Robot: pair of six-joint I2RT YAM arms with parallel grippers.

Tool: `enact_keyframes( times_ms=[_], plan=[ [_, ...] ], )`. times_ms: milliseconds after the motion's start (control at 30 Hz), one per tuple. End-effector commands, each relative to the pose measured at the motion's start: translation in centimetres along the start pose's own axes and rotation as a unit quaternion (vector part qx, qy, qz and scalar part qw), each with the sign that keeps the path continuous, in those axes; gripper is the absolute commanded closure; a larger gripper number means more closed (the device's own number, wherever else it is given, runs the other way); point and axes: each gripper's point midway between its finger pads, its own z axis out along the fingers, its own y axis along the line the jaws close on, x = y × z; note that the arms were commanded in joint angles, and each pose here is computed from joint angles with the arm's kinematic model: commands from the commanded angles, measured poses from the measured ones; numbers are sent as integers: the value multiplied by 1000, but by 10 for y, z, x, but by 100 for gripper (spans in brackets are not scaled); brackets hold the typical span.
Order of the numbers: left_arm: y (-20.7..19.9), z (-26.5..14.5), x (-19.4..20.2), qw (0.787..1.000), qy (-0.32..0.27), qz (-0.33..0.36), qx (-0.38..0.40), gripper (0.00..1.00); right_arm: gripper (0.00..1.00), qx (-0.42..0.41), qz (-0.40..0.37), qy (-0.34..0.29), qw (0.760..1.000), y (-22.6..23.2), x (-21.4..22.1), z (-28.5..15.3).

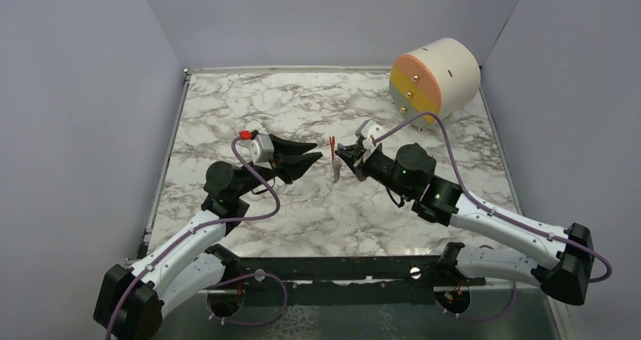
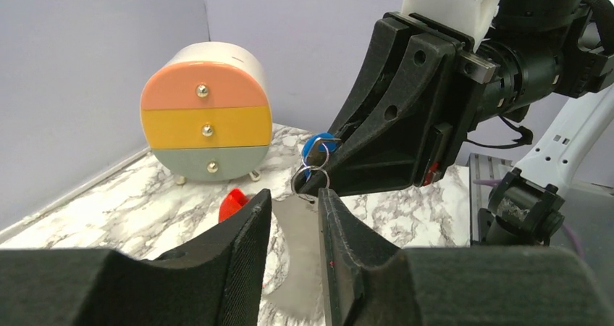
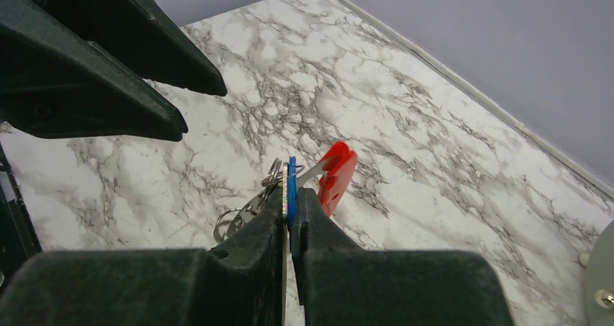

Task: Remove the keys from the keyring

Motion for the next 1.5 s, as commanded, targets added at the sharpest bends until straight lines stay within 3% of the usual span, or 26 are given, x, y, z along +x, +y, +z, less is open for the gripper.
enact_keyframes(
  times_ms=[0,400,833,1467],
  plan=[
    [2,1,1,1000,-6,-14,-3,66,99,14,-3,-32,999,-9,-28,-1],
    [4,6,9,998,-19,-61,-2,59,99,10,-9,-36,999,-8,-33,0],
    [11,9,-10,997,-57,-57,-21,55,99,-21,-11,-52,998,2,-40,-3],
    [24,26,3,997,-48,-65,-19,53,99,-52,-13,-66,996,13,-47,-9]
  ],
)
